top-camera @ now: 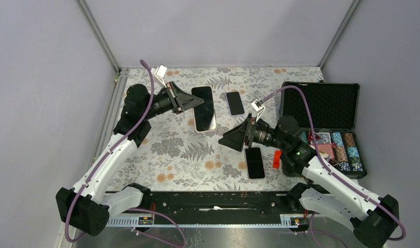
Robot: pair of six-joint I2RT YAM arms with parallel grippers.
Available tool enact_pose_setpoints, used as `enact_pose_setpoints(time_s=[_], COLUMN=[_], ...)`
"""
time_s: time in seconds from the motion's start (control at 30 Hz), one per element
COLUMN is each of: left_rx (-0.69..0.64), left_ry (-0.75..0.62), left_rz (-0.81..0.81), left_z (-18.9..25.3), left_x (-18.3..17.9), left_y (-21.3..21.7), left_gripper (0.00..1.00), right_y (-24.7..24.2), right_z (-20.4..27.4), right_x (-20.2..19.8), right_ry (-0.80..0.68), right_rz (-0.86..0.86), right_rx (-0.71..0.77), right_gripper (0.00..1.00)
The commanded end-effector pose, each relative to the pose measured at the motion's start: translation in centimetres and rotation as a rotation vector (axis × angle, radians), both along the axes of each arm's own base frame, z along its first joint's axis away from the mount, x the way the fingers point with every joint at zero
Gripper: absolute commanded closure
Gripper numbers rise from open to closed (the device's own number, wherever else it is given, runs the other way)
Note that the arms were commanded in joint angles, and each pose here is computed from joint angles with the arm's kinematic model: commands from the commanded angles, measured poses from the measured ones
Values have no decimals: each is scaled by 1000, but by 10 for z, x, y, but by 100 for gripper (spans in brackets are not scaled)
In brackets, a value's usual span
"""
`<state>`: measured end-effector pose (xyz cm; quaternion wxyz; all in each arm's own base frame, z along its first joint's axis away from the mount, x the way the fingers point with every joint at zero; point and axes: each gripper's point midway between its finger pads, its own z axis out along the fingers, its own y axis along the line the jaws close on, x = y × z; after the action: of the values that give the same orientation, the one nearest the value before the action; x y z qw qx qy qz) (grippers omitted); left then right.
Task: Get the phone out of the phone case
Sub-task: Remove the phone case from the phone.
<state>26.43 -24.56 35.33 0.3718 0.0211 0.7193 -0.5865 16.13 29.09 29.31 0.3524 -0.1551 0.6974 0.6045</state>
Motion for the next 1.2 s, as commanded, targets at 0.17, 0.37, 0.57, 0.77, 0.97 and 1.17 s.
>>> enact_pose_setpoints(time_s=[0.17, 0.37, 0.57, 0.77, 0.97, 1.17], left_rx=[-263, -300, -341, -347, -342, -332], left_ry=[-45, -15, 36, 69, 79, 95], left_rz=[-149, -172, -211, -191, -179, -219], left_z=[74, 74, 64, 55, 58, 64], left_x=[-35, -34, -34, -35, -39, -42], left_y=[-2, -4, -6, -4, -1, -4], left_gripper=[100, 100, 100, 100, 100, 100], right_y=[8, 13, 22, 24, 22, 17], right_z=[61, 77, 84, 87, 74, 58], right_x=[-21, -16, -8, -14, -26, -36], right_ry=[-184, -235, -184, -164, -209, -312], right_rz=[164, 170, 175, 229, 298, 358], right_rx=[134, 158, 215, 275, 204, 75], right_gripper=[52, 24, 39, 79, 97, 100])
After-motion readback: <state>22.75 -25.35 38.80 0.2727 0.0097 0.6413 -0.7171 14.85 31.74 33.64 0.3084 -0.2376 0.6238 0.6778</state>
